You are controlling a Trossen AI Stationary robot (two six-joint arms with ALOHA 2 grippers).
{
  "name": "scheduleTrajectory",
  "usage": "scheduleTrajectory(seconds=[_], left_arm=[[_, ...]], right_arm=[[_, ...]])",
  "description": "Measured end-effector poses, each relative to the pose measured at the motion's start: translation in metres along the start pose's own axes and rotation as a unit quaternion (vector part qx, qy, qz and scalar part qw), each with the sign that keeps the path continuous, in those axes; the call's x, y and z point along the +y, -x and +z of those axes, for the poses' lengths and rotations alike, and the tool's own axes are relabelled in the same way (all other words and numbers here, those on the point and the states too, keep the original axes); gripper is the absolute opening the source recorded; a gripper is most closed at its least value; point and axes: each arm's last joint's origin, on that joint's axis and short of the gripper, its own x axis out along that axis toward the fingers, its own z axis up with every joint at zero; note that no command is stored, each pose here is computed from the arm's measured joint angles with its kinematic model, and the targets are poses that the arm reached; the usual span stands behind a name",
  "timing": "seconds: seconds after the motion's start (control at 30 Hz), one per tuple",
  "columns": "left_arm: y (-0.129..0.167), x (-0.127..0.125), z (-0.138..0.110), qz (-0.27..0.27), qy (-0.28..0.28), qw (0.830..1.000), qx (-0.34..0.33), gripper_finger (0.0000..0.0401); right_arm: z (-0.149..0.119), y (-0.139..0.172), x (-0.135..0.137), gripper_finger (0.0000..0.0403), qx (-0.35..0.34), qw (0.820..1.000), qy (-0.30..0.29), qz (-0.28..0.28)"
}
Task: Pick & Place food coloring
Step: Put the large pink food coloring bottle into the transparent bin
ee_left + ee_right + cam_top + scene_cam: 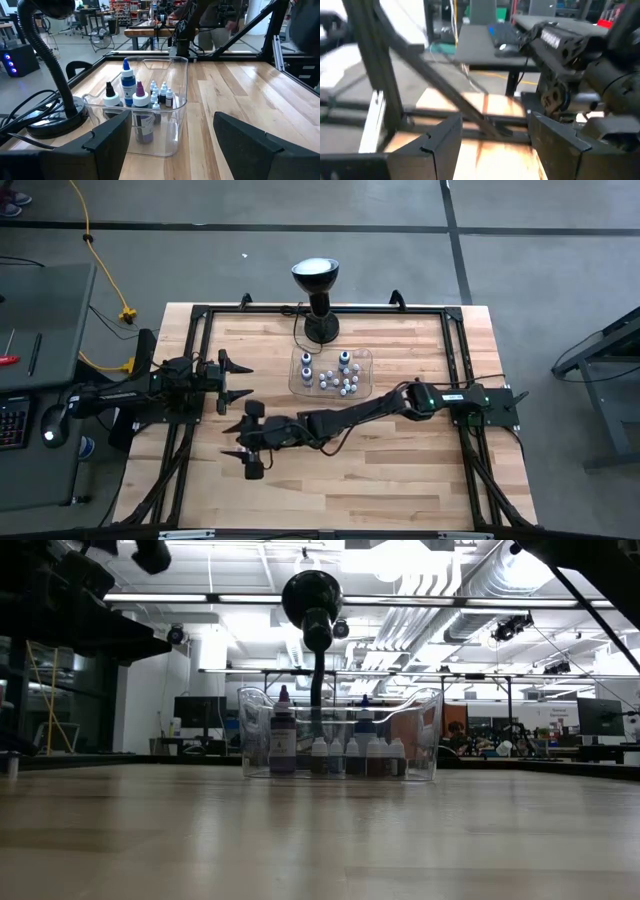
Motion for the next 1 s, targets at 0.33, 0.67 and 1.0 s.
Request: scheduleTrajectory(seconds=[0.33,0.67,1.0], left_arm=[[0.000,0.000,0.000,0.000,0.000,1.000,0.000,0.0278],[0.000,0.000,0.000,0.000,0.000,1.000,0.000,0.0278],[0.000,0.000,0.000,0.000,0.000,1.000,0.000,0.0278]], right_arm=[[-0.045,-0.001,0.012,0.0222,0.030,0.999,0.035,-0.010],[-0.068,0.001,0.011,0.0226,0.035,0.998,0.018,-0.046],[-0.080,-0.003,0.010,0.0254,0.038,0.995,-0.056,-0.074]])
